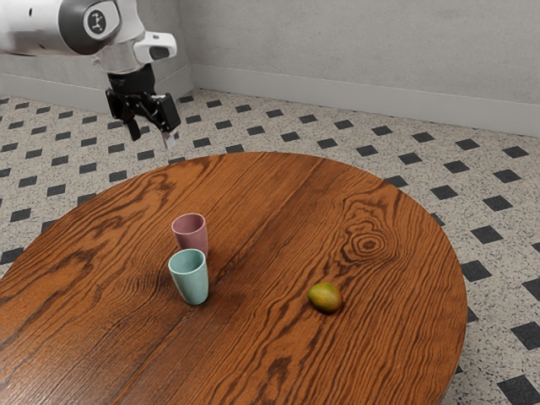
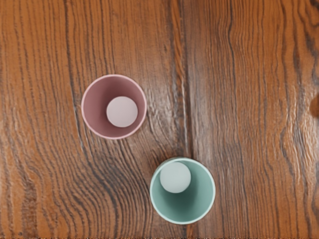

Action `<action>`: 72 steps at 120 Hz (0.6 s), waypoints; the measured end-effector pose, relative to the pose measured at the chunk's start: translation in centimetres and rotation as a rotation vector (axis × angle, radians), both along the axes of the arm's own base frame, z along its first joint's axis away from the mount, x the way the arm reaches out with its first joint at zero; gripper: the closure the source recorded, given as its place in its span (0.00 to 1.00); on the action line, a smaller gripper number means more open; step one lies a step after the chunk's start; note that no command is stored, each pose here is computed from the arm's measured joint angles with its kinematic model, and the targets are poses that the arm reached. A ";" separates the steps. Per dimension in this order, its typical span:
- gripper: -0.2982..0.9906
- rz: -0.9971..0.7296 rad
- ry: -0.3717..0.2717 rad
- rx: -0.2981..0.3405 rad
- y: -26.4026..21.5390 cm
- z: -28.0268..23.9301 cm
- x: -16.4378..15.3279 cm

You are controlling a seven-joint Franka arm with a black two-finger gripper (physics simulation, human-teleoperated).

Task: Place the left cup onto the right cup

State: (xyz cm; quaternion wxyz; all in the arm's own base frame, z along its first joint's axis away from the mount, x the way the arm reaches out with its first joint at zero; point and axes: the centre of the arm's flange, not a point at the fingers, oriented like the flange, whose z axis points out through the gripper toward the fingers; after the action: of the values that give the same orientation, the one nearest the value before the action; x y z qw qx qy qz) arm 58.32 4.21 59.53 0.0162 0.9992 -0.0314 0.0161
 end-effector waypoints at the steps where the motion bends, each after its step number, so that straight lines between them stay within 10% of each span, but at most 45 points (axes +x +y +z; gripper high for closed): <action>1: 0.23 0.000 0.000 0.000 0.0 0.0 0.0; 72: 0.23 0.041 0.114 0.010 1.9 -6.7 2.8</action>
State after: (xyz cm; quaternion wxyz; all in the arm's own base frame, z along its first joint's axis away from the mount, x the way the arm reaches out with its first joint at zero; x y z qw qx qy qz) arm 61.11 6.14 52.88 0.0125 0.9990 -0.0098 -0.0408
